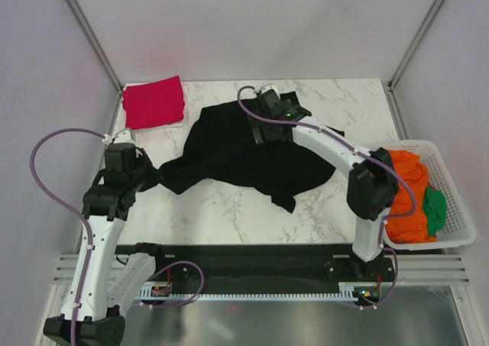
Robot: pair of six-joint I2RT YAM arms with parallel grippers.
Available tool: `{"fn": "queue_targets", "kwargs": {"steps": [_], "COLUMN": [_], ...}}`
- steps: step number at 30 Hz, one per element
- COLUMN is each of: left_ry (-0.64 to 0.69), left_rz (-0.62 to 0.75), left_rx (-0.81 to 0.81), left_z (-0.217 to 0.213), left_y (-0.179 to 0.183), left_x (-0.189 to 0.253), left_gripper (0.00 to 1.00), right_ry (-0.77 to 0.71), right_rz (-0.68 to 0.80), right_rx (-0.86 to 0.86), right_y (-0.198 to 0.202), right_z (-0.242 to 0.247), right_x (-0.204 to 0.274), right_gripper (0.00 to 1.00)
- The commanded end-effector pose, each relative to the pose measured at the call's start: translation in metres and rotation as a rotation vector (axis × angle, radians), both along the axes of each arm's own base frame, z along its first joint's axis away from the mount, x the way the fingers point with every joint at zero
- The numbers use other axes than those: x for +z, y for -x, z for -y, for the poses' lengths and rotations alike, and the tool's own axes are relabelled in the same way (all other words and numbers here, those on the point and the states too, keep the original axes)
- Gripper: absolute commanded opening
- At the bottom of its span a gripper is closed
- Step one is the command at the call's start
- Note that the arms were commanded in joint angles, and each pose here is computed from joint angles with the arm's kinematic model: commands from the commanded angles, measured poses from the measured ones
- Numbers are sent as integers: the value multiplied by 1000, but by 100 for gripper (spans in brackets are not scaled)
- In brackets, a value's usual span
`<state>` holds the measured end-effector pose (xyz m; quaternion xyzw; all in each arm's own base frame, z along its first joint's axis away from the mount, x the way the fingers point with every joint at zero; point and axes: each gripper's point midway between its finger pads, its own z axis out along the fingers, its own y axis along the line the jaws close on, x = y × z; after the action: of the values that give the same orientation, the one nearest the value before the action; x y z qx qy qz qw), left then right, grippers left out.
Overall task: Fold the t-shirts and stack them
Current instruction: Move the tshirt to the center of the board, then flatten the tshirt out
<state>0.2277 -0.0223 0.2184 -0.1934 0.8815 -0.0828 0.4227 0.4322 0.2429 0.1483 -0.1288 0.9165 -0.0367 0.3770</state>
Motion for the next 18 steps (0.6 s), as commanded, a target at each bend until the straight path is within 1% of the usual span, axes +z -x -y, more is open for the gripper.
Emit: {"fn": "queue_targets", "kwargs": {"steps": [1, 2, 3, 4, 5, 6, 7, 9, 10, 13, 14, 18], "left_ry": [21, 22, 37, 42, 40, 40, 39, 39, 40, 40, 43, 61], "left_rz": [11, 20, 22, 27, 41, 41, 51, 68, 87, 127, 136, 163], "left_rx": [-64, -64, -89, -97, -97, -99, -101, -99, -97, -81, -77, -70], "left_z": [9, 9, 14, 16, 16, 16, 16, 16, 16, 14, 13, 14], "left_y": [2, 0, 1, 0, -1, -2, -2, -4, -3, -4, -3, 0], "left_x": [-4, -4, -4, -4, -2, -4, -3, -3, -2, -3, -4, -17], "left_gripper": [2, 2, 2, 2, 2, 2, 2, 2, 2, 2, 2, 2], "right_ry": [-58, -187, -181, -217, -287, -342, -347, -453, -493, -582, -592, -594], "right_rz": [-133, -138, -225, -249, -233, -282, -338, -331, -381, -392, -384, -426], "right_rx": [-122, -126, -141, -140, -144, -114, -122, -100, -70, -12, 0, 6], "right_y": [56, 68, 98, 111, 120, 135, 158, 169, 186, 201, 202, 214], "right_z": [57, 54, 66, 66, 63, 56, 63, 52, 48, 38, 37, 39], "right_x": [-23, -14, -47, -54, -48, -54, -75, -69, -79, -77, -75, -89], "right_gripper": [98, 97, 96, 96, 94, 93, 91, 86, 84, 80, 78, 74]}}
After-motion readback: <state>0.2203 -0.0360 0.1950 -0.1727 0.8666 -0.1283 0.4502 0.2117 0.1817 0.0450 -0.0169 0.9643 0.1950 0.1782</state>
